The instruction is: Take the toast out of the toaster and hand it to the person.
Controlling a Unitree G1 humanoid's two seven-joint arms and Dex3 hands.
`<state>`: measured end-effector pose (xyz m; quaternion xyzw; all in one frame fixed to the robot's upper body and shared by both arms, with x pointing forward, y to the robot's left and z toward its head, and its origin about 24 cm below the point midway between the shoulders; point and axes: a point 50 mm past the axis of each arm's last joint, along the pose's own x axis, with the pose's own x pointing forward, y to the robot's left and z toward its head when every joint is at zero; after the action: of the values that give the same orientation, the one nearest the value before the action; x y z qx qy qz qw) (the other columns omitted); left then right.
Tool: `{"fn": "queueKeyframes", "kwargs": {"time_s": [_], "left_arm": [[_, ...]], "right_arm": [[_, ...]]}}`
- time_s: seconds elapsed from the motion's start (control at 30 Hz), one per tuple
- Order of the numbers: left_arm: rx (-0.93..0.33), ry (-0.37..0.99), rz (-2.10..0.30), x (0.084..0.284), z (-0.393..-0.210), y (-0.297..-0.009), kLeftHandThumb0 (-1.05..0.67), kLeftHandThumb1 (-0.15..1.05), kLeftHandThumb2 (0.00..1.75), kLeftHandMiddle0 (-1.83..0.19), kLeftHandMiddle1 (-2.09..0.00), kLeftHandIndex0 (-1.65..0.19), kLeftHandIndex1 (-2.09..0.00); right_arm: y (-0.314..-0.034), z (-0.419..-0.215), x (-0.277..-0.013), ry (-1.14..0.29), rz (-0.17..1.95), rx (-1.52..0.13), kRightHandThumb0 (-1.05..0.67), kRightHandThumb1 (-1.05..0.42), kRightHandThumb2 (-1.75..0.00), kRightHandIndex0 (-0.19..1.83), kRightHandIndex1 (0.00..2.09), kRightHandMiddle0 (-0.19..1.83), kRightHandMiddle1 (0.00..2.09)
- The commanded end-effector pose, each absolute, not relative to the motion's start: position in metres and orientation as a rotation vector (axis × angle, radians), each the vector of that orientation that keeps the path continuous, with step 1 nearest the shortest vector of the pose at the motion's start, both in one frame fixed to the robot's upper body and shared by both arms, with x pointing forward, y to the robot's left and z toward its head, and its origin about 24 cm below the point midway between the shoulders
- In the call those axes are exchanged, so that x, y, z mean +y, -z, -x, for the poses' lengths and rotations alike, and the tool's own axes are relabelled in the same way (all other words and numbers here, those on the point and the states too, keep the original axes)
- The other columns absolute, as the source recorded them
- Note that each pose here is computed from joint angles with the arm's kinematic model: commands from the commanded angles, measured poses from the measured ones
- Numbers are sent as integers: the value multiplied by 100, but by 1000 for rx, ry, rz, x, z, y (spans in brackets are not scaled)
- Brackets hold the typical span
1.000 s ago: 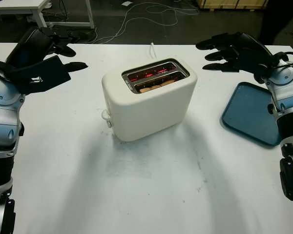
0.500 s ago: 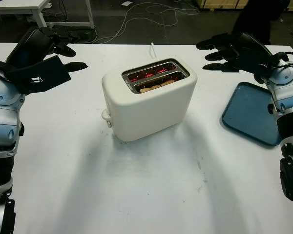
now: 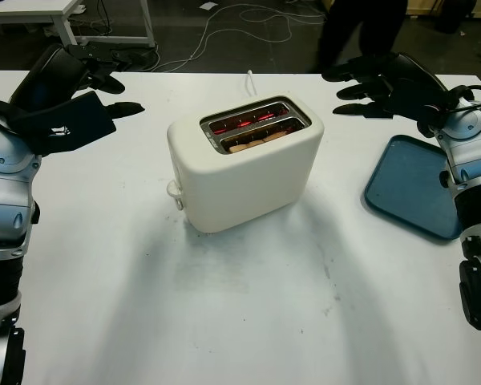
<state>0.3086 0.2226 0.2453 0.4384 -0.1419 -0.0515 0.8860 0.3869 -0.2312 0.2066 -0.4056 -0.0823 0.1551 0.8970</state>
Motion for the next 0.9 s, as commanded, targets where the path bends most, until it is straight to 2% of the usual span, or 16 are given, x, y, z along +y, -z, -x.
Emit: {"fn": "queueKeyframes", "kwargs": {"time_s": [0.0, 0.87], "left_arm": [[-305, 115, -922, 220, -308, -248, -41, 87, 0, -50, -71, -65, -12], [-306, 117, -917, 220, -308, -247, -39, 87, 0, -49, -70, -65, -11]], "right_arm": [[-210, -387, -229, -326, 843, -194, -47, -88, 0, 76, 1, 69, 1], [-210, -387, -229, -329, 843, -194, -47, -89, 0, 76, 1, 69, 1]]}}
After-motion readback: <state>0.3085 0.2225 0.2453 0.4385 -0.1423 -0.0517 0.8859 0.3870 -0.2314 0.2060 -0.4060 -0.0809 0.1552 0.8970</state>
